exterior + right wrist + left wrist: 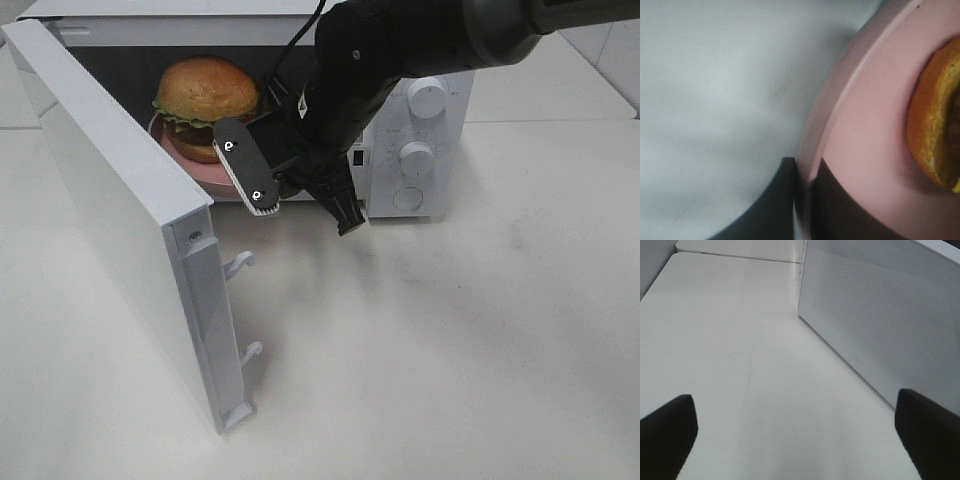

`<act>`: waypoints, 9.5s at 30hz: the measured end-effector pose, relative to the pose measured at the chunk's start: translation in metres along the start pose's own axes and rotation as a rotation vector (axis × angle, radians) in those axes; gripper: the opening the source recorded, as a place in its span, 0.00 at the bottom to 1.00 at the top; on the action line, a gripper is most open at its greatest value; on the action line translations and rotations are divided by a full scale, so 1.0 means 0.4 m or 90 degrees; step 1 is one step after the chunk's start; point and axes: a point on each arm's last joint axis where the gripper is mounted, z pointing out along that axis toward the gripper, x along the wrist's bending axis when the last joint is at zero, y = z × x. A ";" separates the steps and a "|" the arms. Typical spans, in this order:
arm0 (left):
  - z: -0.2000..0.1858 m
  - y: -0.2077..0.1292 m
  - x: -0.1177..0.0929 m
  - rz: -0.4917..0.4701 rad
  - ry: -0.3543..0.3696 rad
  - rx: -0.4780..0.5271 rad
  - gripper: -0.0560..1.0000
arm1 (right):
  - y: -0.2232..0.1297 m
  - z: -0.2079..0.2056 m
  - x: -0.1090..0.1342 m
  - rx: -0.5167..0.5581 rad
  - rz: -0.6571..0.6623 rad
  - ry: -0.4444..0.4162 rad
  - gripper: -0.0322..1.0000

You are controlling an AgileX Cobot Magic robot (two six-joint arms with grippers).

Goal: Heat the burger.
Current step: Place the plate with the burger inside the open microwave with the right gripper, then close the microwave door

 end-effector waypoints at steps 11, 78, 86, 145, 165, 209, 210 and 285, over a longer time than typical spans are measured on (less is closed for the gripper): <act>0.000 0.000 0.000 0.000 0.000 0.000 0.99 | 0.003 0.041 -0.041 0.020 0.031 0.002 0.07; 0.000 0.000 0.001 0.002 0.004 0.000 0.99 | 0.022 0.137 -0.134 0.000 0.159 -0.095 0.57; 0.000 0.000 0.001 0.002 0.004 0.000 0.99 | 0.016 0.117 -0.097 0.000 0.170 -0.078 0.73; 0.000 0.000 0.001 0.002 0.004 0.000 0.99 | -0.072 -0.225 0.281 -0.016 0.432 -0.057 0.75; 0.000 0.000 0.001 0.002 0.004 0.000 0.99 | -0.096 -0.329 0.384 -0.064 0.886 -0.076 0.75; 0.000 0.000 0.001 0.002 0.004 0.000 0.99 | -0.169 -0.571 0.569 0.026 1.065 -0.103 0.75; 0.000 0.000 0.001 0.002 0.004 0.000 0.99 | -0.169 -0.571 0.569 0.026 1.065 -0.103 0.75; 0.000 0.000 0.001 0.002 0.004 0.000 0.99 | -0.183 -0.764 0.851 -0.100 1.186 -0.420 0.75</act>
